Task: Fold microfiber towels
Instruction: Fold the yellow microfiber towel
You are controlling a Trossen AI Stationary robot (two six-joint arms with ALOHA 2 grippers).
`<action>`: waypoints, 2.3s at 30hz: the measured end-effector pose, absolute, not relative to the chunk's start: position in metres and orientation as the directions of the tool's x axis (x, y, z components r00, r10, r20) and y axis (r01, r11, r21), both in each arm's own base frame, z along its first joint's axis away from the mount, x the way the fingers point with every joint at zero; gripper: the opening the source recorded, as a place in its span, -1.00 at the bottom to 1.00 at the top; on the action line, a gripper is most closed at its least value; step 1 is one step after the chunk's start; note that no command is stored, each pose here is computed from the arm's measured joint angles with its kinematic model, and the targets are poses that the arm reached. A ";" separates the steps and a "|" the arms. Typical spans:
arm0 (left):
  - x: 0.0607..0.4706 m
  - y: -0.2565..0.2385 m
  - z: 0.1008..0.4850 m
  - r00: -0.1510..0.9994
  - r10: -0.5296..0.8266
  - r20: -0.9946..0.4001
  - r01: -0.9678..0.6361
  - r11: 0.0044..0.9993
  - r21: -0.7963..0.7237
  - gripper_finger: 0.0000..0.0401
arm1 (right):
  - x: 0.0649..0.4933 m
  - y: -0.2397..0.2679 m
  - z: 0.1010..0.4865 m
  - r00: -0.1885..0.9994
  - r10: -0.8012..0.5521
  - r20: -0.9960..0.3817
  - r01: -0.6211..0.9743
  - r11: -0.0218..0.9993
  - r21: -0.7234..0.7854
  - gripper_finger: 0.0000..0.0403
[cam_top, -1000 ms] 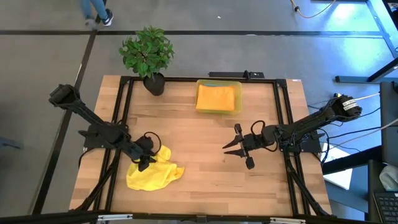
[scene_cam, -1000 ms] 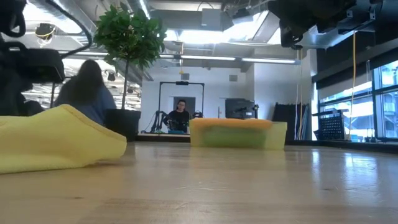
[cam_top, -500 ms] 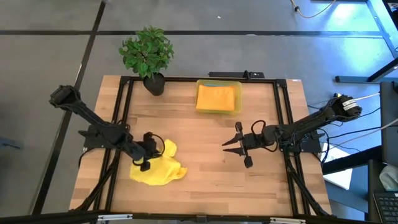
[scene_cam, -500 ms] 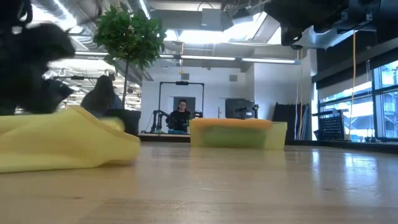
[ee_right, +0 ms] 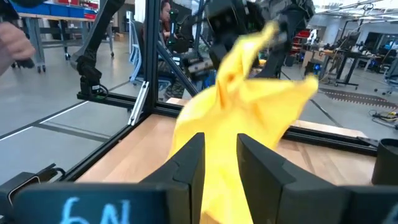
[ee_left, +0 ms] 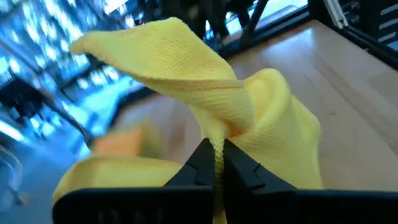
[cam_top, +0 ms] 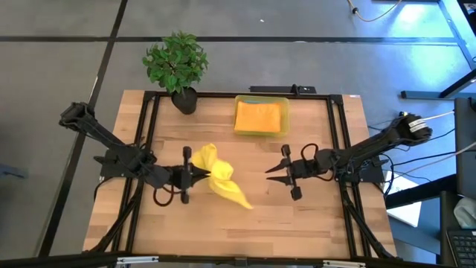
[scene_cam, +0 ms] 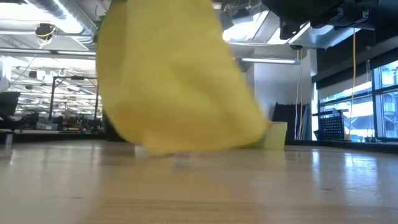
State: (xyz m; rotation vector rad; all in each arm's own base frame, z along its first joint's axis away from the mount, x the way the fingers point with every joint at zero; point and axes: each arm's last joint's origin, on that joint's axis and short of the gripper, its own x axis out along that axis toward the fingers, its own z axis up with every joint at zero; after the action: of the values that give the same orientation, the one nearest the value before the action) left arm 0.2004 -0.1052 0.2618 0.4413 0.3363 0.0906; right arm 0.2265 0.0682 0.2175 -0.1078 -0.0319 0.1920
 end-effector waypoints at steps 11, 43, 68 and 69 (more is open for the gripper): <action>0.227 -0.110 0.251 0.918 0.210 -0.336 0.041 0.793 0.608 -1.00 | 0.265 0.078 0.228 0.981 0.191 0.041 -0.185 0.974 -0.132 -0.20; 0.235 -0.121 0.245 0.932 0.178 -0.315 0.049 0.800 0.597 -1.00 | 0.322 0.078 0.232 0.929 0.366 -0.062 -0.371 0.922 -0.110 -0.61; 0.226 -0.124 0.295 0.981 0.083 -0.175 -0.057 0.987 0.150 -0.42 | 0.322 0.078 0.236 1.000 -0.005 -0.027 -0.003 0.955 -0.295 -0.99; 0.227 -0.124 0.296 0.982 0.081 -0.168 -0.063 0.992 0.109 -0.41 | 0.322 0.077 0.236 1.000 -0.009 -0.027 0.001 0.955 -0.295 -0.99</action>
State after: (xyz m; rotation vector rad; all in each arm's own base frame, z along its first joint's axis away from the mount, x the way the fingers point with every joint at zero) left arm 0.2266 -0.1244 0.2955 0.1034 0.1736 0.0730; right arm 0.3216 0.0775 0.2356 -0.2997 0.0282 -0.0049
